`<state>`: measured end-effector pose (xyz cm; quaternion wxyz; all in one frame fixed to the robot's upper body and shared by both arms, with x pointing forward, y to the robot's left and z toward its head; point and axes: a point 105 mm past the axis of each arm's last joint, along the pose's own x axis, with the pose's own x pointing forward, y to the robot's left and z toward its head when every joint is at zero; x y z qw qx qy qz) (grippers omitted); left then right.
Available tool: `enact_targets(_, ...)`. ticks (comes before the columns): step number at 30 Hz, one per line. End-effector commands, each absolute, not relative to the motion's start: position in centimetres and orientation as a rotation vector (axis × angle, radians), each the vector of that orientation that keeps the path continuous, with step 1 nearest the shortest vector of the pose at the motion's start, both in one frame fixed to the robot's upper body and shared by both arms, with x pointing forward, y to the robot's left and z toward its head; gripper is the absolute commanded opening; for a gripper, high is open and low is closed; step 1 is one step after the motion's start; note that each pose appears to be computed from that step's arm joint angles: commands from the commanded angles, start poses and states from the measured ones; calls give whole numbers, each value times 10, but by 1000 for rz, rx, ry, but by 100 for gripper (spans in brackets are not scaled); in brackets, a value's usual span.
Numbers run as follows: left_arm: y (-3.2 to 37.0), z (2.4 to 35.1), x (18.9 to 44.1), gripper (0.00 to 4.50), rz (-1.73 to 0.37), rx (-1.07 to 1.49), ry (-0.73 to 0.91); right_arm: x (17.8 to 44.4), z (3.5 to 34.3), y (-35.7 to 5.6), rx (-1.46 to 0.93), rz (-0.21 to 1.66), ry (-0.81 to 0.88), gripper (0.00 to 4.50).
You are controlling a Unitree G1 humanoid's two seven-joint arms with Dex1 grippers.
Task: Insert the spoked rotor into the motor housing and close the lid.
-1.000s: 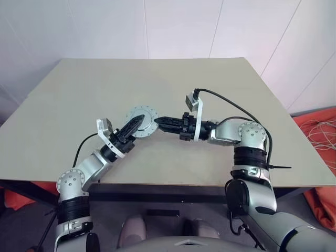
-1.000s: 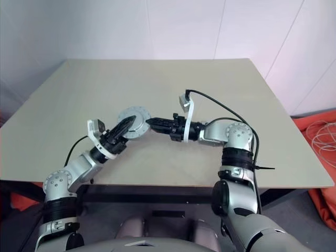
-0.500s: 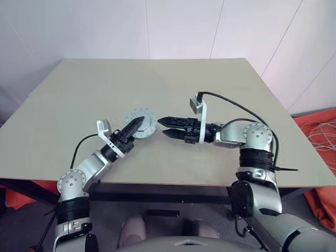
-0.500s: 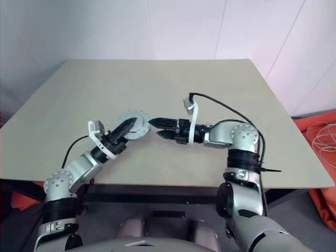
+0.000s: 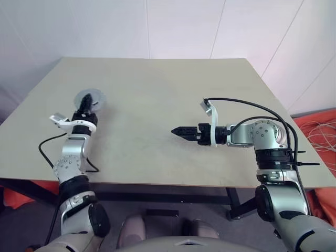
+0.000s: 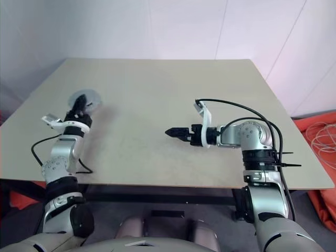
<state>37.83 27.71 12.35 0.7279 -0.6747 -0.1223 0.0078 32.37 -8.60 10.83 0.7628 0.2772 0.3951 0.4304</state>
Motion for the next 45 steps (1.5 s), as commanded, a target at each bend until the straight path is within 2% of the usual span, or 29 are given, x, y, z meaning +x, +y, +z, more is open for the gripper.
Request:
enact_targets(1,301,136,385,213,116,-1485,-352,328,130,-83,567,986,773,450)
enact_targets(6,320,115,388,213,358,-1461,-327,327,133,-84,567,993,763,450)
enact_targets(12,325,89,386,213,547,-1539,-266,327,134,-90,579,976,754,450)
enact_targets(26,313,78,380,213,574,-1530,-181,328,137,-89,582,970,752,450)
enact_targets(27,312,77,380,284,576,-1524,-177,328,136,-90,580,966,754,450)
enact_targets(28,312,76,378,297,586,-1513,-166,328,136,-90,581,963,755,450)
enact_targets(33,311,73,374,449,613,-1499,-137,327,135,-89,579,963,760,450)
enact_targets(38,305,74,371,449,602,-1516,-121,327,134,-89,580,963,763,450)
enact_targets(45,291,66,354,449,656,-1516,-48,326,134,-90,578,963,764,450)
